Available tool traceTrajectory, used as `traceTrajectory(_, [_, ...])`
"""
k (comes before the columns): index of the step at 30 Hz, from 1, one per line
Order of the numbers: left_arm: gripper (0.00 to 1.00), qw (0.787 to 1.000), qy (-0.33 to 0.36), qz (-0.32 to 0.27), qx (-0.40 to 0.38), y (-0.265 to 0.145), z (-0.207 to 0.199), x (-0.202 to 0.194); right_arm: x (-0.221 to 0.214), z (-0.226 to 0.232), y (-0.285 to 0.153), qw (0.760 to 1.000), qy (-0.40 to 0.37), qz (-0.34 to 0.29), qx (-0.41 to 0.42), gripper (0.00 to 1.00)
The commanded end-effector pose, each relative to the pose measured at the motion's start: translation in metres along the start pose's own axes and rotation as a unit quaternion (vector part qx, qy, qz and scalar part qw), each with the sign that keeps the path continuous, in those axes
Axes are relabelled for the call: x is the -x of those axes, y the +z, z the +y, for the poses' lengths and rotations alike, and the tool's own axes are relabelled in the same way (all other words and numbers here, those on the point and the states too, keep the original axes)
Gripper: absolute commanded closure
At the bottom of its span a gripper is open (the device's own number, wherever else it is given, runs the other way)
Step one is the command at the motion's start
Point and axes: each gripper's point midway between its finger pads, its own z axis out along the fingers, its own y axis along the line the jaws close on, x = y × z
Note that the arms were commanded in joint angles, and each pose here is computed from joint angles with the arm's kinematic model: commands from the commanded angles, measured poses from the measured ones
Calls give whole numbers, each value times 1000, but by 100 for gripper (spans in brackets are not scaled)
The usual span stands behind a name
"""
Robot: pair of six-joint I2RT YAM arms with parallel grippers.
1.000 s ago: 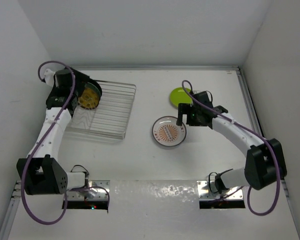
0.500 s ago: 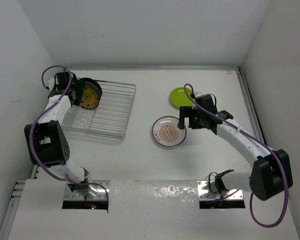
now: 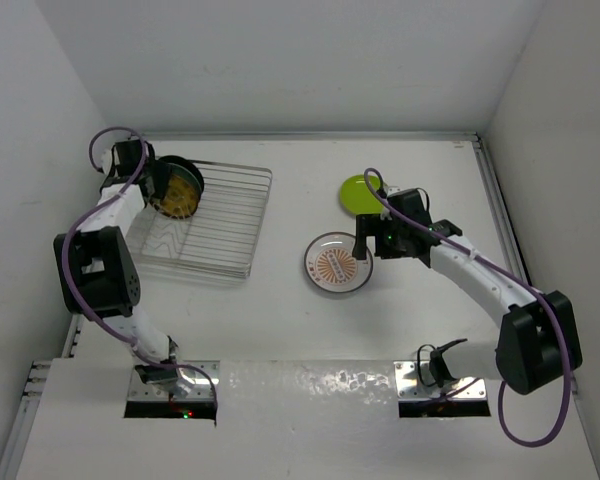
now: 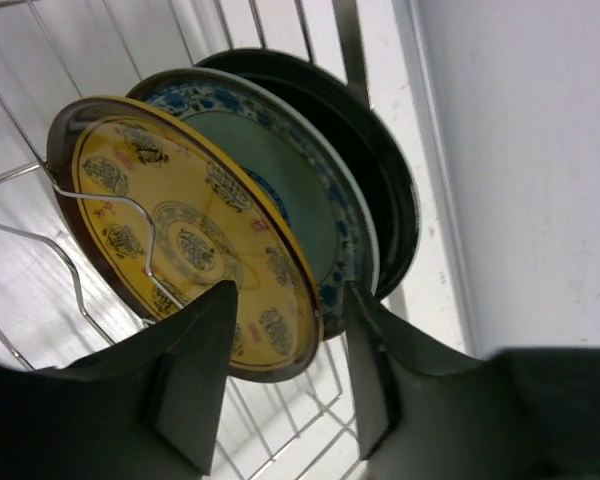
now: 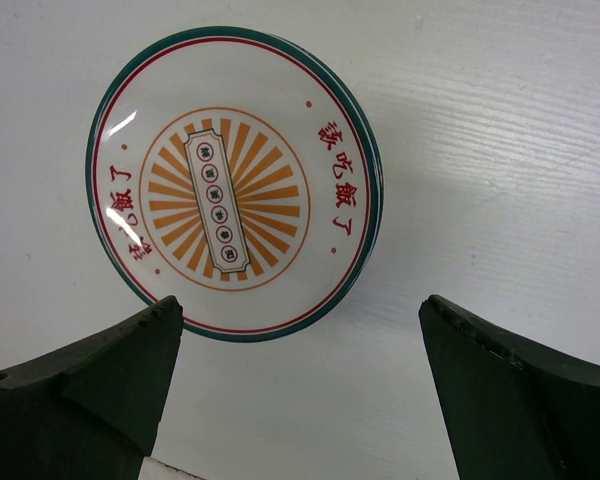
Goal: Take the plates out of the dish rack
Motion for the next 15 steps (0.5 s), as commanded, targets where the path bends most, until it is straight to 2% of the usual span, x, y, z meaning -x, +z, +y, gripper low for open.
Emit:
traceTrajectory(1, [60,1000,-2,0,-23,3,-16,4,9,4,2,1000,-7,-17,11,1])
traceTrajectory(3, [61,1000,-1,1,-17,6,-11,1,10,3,3,1000,-6,-17,10,1])
traceTrajectory(5, [67,1000,0,2,-15,6,-10,1,10,3,2,1000,-6,-17,8,1])
traceTrajectory(12, [99,999,-11,-13,-39,-16,-22,10,13,3,1,1000,-6,-20,7,1])
traceTrajectory(15, [100,998,-22,-17,-61,-31,-31,13,13,3,1,1000,-7,-21,6,1])
